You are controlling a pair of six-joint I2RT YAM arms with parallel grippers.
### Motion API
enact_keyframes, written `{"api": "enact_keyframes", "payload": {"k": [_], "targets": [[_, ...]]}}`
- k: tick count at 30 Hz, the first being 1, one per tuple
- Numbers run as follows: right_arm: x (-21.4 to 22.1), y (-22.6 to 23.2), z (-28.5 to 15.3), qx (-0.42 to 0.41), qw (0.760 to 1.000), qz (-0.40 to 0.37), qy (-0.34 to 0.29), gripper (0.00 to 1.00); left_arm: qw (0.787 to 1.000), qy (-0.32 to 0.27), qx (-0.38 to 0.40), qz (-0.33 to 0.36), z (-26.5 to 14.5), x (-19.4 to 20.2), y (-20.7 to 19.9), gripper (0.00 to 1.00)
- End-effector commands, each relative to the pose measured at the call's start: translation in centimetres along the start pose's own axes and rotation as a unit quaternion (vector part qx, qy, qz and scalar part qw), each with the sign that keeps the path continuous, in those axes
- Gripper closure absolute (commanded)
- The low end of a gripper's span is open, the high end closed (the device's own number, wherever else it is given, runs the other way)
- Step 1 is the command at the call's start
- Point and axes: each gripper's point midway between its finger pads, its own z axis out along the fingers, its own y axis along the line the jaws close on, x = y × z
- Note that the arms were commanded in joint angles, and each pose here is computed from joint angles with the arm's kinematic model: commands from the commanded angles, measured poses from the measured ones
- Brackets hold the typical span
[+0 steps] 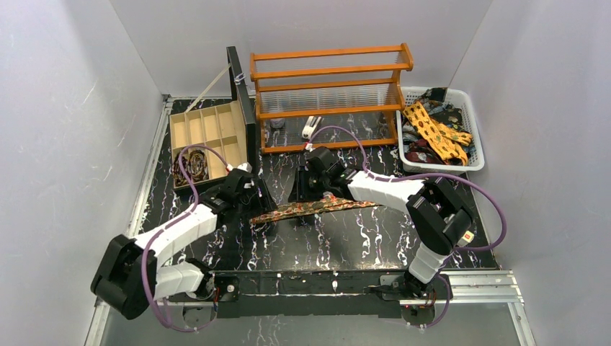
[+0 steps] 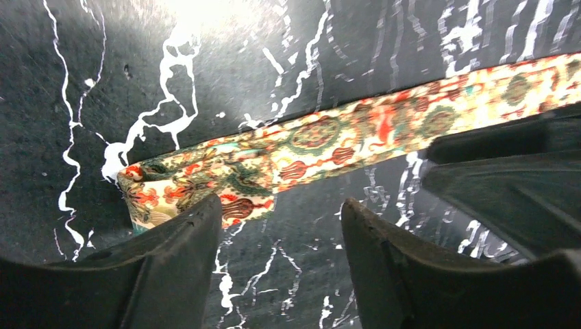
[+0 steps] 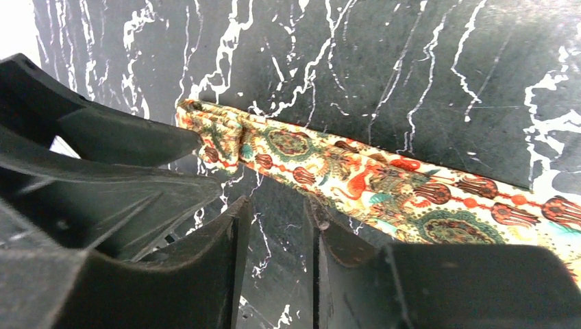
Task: Roll the ties
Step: Roll the tie at the center of the board.
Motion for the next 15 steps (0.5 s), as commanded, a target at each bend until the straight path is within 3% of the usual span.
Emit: {"api": "enact_keyframes", "payload": {"k": [1, 8, 15], "targets": [[-0.8, 3.2, -1.2, -0.075, 0.997, -0.006, -0.001, 0.56, 0.997, -0.074, 0.016, -0.010, -3.2, -3.5, -1.8, 0.33], [0.4, 5.7, 0.1, -0.145, 0.989, 0.008, 0.042, 0.50, 0.989, -0.126, -0.070, -0.031, -6.1, -3.7, 2.6, 0.23], [2.3, 6.5, 3.4, -0.137, 0.986, 0.005, 0.093, 0.51, 0.985, -0.102, -0.125, -0.060, -5.6, -2.3, 6.1, 0.19]]}}
